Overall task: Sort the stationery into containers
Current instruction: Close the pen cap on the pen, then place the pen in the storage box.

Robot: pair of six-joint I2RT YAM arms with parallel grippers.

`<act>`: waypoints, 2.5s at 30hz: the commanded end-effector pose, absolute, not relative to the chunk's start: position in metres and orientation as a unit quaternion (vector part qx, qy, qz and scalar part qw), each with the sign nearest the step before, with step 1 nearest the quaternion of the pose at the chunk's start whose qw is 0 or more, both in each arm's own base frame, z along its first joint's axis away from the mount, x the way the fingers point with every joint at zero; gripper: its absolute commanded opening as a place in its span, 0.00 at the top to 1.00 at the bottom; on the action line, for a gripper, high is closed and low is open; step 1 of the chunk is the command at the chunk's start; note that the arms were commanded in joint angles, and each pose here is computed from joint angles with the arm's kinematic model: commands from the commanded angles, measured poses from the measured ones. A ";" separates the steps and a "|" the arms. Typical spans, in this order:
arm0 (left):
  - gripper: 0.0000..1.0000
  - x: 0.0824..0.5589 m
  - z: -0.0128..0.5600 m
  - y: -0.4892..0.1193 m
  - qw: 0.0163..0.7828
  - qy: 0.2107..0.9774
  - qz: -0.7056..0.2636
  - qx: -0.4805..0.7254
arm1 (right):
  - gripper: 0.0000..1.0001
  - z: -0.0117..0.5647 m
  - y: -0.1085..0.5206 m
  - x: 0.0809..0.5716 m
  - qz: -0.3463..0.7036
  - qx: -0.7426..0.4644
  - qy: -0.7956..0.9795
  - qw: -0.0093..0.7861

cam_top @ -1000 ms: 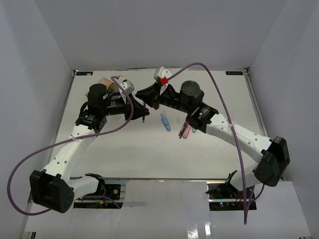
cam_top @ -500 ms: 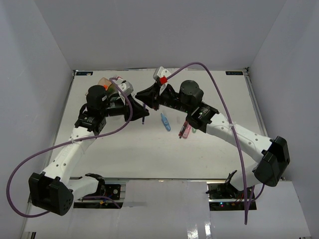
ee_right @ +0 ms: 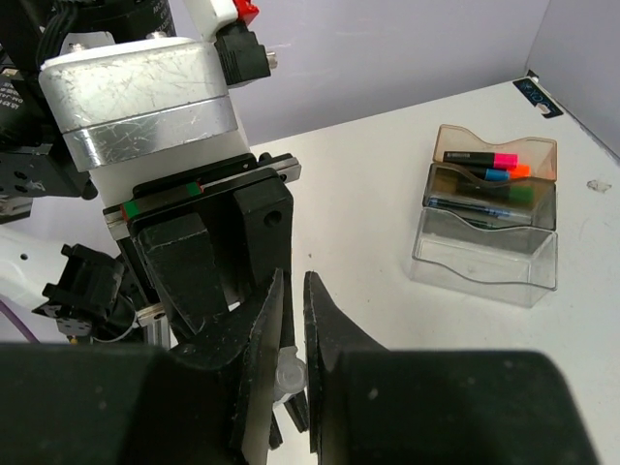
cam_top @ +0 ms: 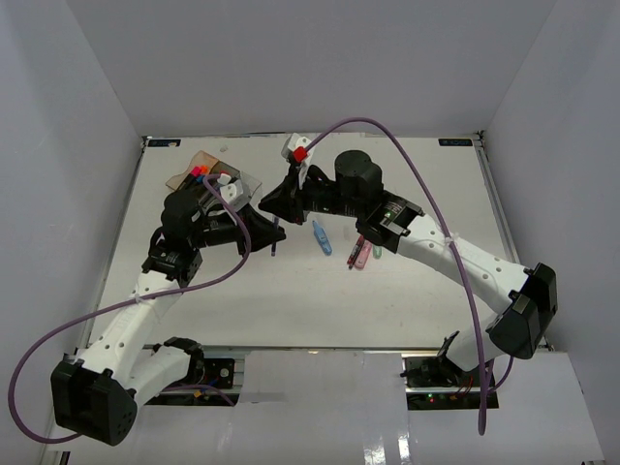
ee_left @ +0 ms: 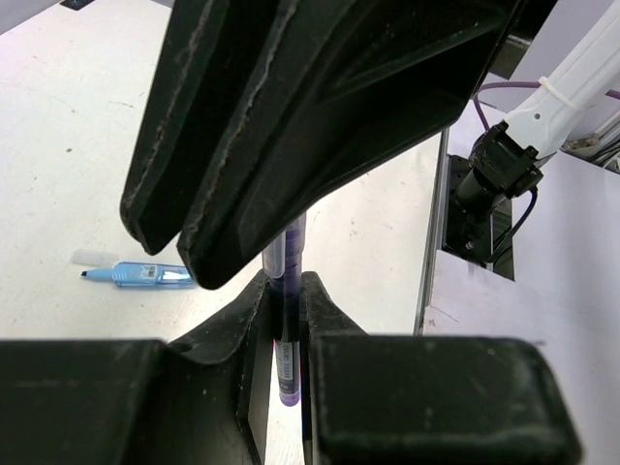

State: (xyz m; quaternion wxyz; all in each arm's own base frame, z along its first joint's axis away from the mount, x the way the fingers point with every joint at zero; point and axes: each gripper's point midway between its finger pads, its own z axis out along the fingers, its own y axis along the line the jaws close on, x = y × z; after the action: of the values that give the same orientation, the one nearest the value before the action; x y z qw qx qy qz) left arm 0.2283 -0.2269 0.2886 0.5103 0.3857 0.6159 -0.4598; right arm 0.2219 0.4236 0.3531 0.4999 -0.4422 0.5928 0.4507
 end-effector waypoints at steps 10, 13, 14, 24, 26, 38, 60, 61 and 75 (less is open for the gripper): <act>1.00 0.233 0.368 -0.222 0.635 0.496 -0.415 0.423 | 0.85 0.258 0.414 0.180 0.445 -0.458 0.701 0.319; 1.00 0.235 0.365 -0.223 0.631 0.500 -0.417 0.422 | 0.83 0.269 0.418 0.184 0.448 -0.455 0.693 0.336; 1.00 0.235 0.364 -0.223 0.630 0.501 -0.417 0.421 | 0.83 0.273 0.419 0.185 0.448 -0.454 0.690 0.341; 1.00 0.237 0.359 -0.225 0.623 0.506 -0.423 0.422 | 0.74 0.326 0.423 0.207 0.432 -0.447 0.661 0.421; 1.00 0.237 0.358 -0.225 0.621 0.507 -0.424 0.421 | 0.70 0.332 0.422 0.209 0.430 -0.446 0.657 0.430; 1.00 0.243 0.353 -0.226 0.613 0.518 -0.429 0.415 | 0.55 0.357 0.417 0.207 0.437 -0.444 0.633 0.459; 1.00 0.265 0.338 -0.228 0.593 0.563 -0.432 0.381 | 0.39 0.354 0.383 0.200 0.416 -0.433 0.621 0.504; 1.00 0.266 0.339 -0.227 0.594 0.565 -0.431 0.377 | 0.39 0.356 0.379 0.200 0.413 -0.432 0.615 0.514; 1.00 0.260 0.359 -0.228 0.602 0.554 -0.483 0.311 | 0.42 0.309 0.383 0.209 0.431 -0.396 0.579 0.567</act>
State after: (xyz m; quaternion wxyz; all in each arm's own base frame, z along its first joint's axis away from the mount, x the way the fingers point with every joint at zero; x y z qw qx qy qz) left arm 0.2656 -0.2291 0.3442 0.5906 0.3251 0.5698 -0.4700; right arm 0.2028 0.3702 0.2616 0.4968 -0.4177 0.6491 0.3967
